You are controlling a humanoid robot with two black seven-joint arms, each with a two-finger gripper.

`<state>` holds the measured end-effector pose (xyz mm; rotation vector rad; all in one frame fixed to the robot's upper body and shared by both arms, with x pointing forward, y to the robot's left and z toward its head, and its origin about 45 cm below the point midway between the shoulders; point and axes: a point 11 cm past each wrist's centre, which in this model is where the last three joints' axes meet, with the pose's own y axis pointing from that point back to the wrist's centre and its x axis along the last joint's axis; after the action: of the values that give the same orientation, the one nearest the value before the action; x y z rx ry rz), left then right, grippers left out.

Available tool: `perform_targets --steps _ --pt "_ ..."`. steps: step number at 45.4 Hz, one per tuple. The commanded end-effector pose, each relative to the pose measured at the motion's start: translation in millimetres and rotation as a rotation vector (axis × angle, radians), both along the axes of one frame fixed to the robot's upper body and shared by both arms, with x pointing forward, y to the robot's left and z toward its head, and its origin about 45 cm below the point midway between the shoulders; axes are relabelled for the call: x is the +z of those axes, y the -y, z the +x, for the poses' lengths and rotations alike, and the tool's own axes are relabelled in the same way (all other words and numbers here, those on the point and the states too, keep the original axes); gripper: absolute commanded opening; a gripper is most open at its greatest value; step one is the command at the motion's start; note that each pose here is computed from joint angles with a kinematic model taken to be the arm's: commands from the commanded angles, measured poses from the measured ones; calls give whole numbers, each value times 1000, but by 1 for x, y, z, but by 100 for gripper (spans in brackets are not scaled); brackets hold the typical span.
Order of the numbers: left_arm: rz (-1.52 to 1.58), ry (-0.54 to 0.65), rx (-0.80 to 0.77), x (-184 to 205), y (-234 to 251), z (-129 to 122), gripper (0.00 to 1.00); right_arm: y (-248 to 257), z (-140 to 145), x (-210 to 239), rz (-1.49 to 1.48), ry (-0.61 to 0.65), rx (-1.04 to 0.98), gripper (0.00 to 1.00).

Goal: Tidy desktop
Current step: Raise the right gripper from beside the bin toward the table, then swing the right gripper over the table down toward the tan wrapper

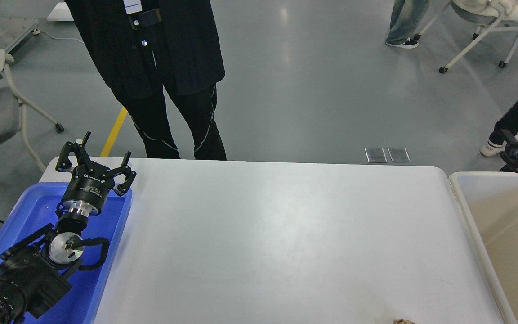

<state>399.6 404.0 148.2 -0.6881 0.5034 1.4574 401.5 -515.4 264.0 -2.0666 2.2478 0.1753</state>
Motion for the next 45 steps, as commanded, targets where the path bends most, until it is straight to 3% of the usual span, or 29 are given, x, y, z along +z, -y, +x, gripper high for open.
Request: perform_targets --steps 1,8,19,31,45 --pt "0 0 0 0 0 0 100 -17 11 14 -355 -157 185 100" --pt "0 0 0 0 0 0 100 -36 17 32 -625 -207 337 100" --pt "0 0 0 0 0 0 100 -88 15 55 -861 -164 559 100" --pt "0 0 0 0 0 0 100 -132 -18 17 -1263 -216 895 100" --pt "0 0 0 0 0 0 100 -143 -84 -46 -1602 -305 1276 100"
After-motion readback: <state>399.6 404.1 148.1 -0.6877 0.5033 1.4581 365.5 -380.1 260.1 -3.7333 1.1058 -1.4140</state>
